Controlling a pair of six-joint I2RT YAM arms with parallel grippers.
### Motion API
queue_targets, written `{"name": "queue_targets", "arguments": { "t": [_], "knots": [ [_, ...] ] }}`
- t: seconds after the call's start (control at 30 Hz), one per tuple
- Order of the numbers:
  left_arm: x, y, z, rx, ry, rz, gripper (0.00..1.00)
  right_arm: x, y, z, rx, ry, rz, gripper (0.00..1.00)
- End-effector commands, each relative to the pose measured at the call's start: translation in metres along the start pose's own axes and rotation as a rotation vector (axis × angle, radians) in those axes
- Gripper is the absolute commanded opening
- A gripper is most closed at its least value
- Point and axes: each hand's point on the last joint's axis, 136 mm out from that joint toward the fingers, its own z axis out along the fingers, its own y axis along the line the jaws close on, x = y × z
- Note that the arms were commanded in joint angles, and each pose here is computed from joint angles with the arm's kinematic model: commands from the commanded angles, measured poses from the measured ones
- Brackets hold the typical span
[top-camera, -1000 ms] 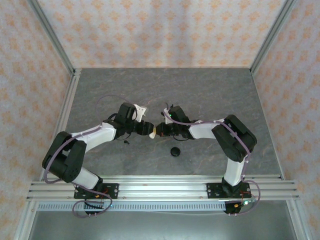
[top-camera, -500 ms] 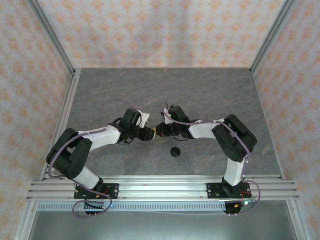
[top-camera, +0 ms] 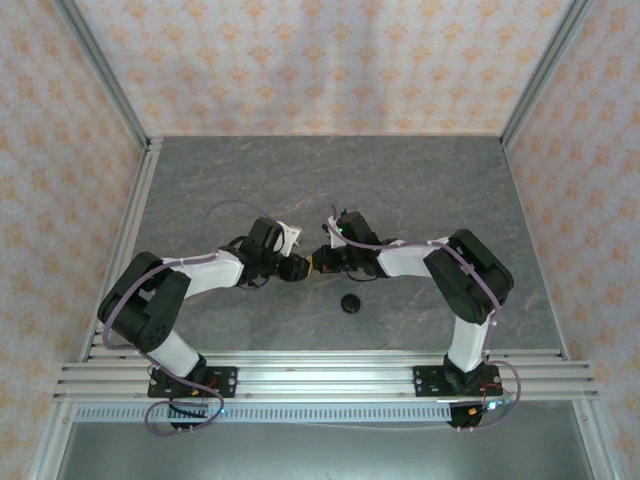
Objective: Insert wireless bluetooth earbuds into charging case
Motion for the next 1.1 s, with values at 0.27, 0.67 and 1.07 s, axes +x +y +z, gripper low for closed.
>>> {"name": "queue_targets", "arguments": {
  "t": [0.27, 0.67, 1.07],
  "knots": [
    [0.014, 0.005, 0.007, -0.015, 0.033, 0.006, 0.34, 0.042, -0.03, 0.008, 0.097, 0.146, 0.059, 0.04],
    [0.007, -0.002, 0.001, 0.012, -0.012, 0.05, 0.03, 0.03, -0.01, -0.005, 0.058, 0.109, 0.046, 0.06],
    [-0.039, -0.04, -0.04, 0.119, -0.251, 0.193, 0.0, -0.001, 0.052, -0.065, -0.031, 0.008, -0.019, 0.08]
  ]
}}
